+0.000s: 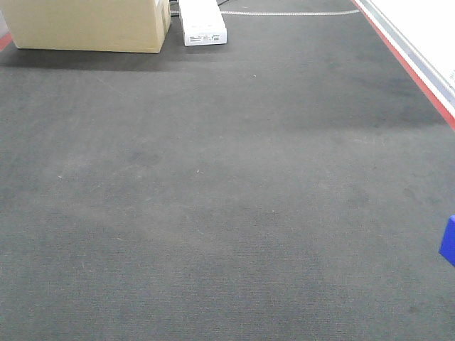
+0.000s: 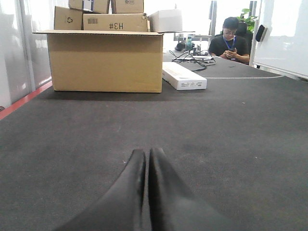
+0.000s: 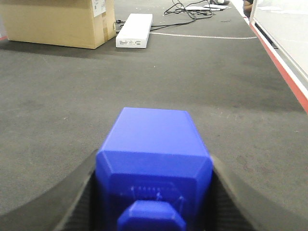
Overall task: Pour parts from conveyor to right shelf
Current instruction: 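Lift the blue part off the conveyor with the right gripper, then drive away from the conveyor holding the part in the right gripper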
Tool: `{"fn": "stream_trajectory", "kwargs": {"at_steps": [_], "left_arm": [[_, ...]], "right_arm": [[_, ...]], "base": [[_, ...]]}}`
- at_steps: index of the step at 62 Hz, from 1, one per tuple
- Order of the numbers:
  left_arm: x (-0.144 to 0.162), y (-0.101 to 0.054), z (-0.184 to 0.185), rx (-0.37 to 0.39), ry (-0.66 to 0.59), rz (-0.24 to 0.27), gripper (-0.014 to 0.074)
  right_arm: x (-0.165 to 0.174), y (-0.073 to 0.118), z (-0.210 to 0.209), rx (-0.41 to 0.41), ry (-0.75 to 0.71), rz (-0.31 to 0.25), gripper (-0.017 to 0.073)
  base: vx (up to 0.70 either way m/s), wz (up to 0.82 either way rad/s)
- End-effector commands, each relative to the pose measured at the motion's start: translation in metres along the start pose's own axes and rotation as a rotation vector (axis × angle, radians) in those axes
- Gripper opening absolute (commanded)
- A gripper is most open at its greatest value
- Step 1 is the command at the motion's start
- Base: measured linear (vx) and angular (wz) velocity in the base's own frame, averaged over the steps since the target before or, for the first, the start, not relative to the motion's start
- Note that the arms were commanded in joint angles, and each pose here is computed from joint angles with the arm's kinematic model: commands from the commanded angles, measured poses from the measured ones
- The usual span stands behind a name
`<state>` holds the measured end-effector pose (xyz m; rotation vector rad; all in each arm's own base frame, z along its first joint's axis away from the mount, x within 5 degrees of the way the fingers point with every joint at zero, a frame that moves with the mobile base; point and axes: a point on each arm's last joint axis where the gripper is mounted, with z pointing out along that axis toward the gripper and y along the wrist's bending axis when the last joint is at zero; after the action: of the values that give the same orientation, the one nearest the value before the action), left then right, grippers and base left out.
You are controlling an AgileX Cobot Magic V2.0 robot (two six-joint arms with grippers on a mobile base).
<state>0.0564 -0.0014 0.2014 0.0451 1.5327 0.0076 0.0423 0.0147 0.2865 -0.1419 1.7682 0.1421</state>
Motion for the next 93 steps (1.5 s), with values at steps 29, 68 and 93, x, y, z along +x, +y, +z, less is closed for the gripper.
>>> {"fn": "stream_trajectory", "kwargs": {"at_steps": [29,68,93], "left_arm": [[0.0027,-0.0001,-0.0002,-0.001,-0.059,-0.014,-0.0006],[0.0027,-0.0001,-0.0002,-0.001,-0.059,-0.014,-0.0006],[0.0027,-0.0001,-0.0002,-0.001,-0.059,-0.014,-0.0006]], "right_arm": [[-0.0137,-0.0015,-0.0019,0.019,-0.086,-0.008,-0.0005],[-0.0137,-0.0015,-0.0019,0.019,-0.086,-0.008,-0.0005],[-0.0137,-0.0015,-0.0019,0.019,-0.086,-0.008,-0.0005]], "base": [[-0.05,0.04],[-0.37,0.02],[-0.41,0.05]]}}
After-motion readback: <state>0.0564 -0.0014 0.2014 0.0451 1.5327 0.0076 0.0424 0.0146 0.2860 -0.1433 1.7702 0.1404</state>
